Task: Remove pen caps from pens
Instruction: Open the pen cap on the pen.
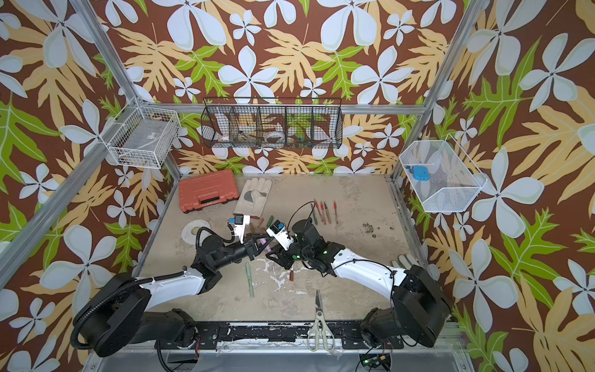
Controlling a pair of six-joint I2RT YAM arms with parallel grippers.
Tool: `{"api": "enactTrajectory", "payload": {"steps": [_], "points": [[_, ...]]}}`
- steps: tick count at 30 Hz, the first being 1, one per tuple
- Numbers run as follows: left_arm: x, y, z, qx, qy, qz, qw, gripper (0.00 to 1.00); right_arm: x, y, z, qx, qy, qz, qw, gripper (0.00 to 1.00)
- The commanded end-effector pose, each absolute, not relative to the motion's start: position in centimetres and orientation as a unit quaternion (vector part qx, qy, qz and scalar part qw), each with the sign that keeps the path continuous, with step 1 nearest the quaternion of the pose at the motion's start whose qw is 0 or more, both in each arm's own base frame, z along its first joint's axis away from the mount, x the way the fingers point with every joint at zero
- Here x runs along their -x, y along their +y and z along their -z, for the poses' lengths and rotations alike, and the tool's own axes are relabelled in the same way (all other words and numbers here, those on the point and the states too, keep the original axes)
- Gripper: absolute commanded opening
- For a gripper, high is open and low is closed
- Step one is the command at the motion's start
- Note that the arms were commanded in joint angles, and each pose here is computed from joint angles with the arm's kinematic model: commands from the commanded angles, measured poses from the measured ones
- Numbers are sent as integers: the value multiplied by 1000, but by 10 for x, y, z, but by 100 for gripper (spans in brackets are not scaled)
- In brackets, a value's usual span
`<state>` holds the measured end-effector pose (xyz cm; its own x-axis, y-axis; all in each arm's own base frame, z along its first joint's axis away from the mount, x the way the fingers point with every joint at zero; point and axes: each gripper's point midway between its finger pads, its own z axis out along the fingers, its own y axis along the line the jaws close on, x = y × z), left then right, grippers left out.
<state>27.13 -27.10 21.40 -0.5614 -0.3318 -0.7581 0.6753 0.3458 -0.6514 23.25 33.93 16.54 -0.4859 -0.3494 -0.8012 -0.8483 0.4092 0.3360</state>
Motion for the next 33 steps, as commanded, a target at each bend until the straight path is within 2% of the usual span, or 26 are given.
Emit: {"api": "enactTrajectory", "payload": {"steps": [1, 7, 10, 12, 14, 15, 22, 31, 33], "points": [[-268, -273, -226, -134, 665, 575, 458, 0, -229, 343, -171, 398, 758, -396, 331, 27], [-265, -271, -230, -134, 659, 579, 461, 0, -228, 344, -170, 396, 757, -401, 331, 16], [-266, -271, -229, -135, 662, 575, 461, 0, -229, 344, -169, 395, 759, -397, 333, 5], [-266, -271, -229, -133, 662, 578, 459, 7, -231, 343, -171, 393, 759, -395, 337, 0], [-266, -272, -229, -131, 662, 580, 457, 17, -231, 342, -171, 392, 760, -393, 339, 0], [-266, -272, -229, -131, 661, 580, 457, 20, -231, 342, -171, 392, 760, -394, 338, 0], [-265, -273, -228, -134, 661, 583, 453, 26, -229, 344, -174, 396, 753, -400, 340, 0], [-265, -273, -228, -133, 661, 584, 452, 22, -227, 344, -176, 397, 751, -406, 338, 0], [-264, -273, -227, -134, 662, 583, 452, 18, -227, 344, -177, 396, 750, -406, 340, 0]]}}
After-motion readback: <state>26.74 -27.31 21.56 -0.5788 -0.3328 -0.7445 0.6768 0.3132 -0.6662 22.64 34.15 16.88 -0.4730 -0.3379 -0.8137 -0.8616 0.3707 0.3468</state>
